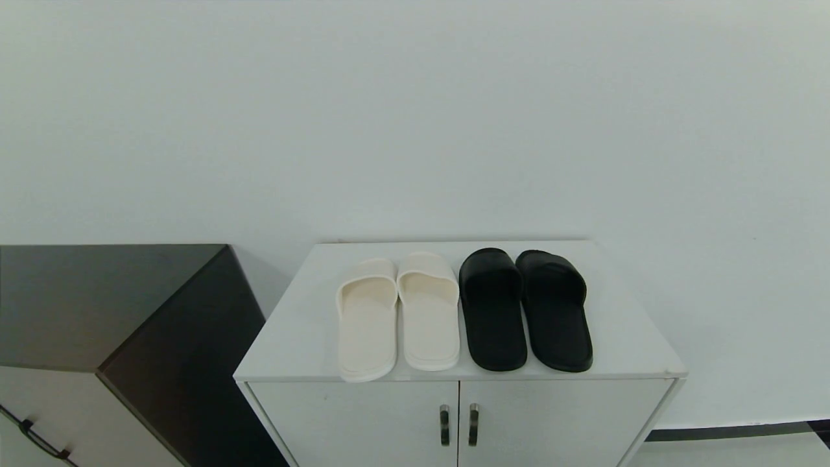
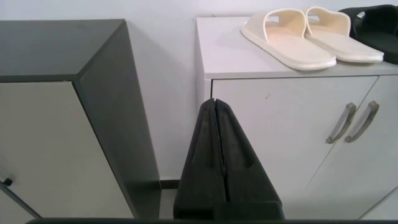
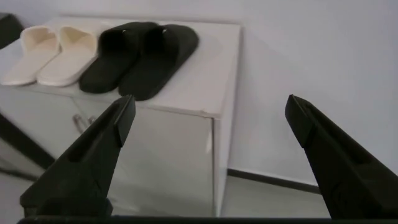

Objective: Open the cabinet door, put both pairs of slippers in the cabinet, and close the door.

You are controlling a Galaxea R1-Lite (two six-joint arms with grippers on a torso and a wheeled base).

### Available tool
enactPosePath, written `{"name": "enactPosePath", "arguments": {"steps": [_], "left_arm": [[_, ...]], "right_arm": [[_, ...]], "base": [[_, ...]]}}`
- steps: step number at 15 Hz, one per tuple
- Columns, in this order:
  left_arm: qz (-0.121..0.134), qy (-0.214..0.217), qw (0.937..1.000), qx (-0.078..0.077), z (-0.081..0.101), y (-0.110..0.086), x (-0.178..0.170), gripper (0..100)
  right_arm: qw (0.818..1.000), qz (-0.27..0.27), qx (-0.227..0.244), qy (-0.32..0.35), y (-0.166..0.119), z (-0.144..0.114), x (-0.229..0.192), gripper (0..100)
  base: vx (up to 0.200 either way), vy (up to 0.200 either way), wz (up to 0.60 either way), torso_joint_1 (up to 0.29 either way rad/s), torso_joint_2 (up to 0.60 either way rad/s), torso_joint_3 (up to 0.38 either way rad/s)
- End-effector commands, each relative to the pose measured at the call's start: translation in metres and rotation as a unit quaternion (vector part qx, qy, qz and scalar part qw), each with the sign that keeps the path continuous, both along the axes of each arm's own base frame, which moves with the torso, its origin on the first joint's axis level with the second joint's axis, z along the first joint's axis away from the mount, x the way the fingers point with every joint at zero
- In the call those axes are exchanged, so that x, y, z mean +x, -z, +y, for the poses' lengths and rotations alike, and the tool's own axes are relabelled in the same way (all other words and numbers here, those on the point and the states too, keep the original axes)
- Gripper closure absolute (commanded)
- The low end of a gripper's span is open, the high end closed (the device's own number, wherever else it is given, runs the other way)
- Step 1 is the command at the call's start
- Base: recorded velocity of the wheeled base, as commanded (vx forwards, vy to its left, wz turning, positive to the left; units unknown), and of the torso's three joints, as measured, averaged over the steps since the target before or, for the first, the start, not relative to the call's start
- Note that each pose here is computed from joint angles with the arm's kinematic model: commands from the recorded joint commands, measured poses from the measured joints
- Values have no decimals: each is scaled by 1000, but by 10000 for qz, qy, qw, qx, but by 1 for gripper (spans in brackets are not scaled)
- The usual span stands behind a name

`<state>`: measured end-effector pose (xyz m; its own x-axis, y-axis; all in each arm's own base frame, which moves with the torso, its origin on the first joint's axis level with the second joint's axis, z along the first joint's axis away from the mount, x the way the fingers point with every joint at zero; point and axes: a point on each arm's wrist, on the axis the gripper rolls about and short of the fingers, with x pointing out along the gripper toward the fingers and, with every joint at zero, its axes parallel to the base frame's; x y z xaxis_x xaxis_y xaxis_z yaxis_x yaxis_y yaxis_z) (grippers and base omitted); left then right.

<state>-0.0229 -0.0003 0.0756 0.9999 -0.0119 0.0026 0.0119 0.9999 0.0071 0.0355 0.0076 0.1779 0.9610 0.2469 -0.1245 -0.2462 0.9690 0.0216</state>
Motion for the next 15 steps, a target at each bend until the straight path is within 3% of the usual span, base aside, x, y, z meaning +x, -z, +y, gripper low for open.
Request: {"name": "enactPosePath", "arguments": {"steps": [1, 3, 4, 7, 15], "left_arm": [[12, 32, 10000, 65, 0, 0, 0, 100], [12, 55, 10000, 72, 0, 0, 0, 100], [12, 55, 10000, 72, 0, 0, 0, 100], [11, 55, 9999, 88, 0, 0, 0, 100], [4, 55, 10000, 80, 0, 0, 0, 100]], "right_arm": [[9928, 911, -189, -751, 2, 40, 66, 0], [9937, 813, 192, -747, -5, 89, 88, 0], [9950, 864, 140, -476, -3, 112, 99, 0], [9942, 1023, 190, -264, -2, 153, 128, 0], [9953, 668, 94, 701, 19, 208, 173, 0]], "base": [[0, 0, 0, 0, 0, 0], [0, 0, 0, 0, 0, 0], [0, 0, 0, 0, 0, 0], [0, 0, 0, 0, 0, 0], [0, 0, 0, 0, 0, 0]]}}
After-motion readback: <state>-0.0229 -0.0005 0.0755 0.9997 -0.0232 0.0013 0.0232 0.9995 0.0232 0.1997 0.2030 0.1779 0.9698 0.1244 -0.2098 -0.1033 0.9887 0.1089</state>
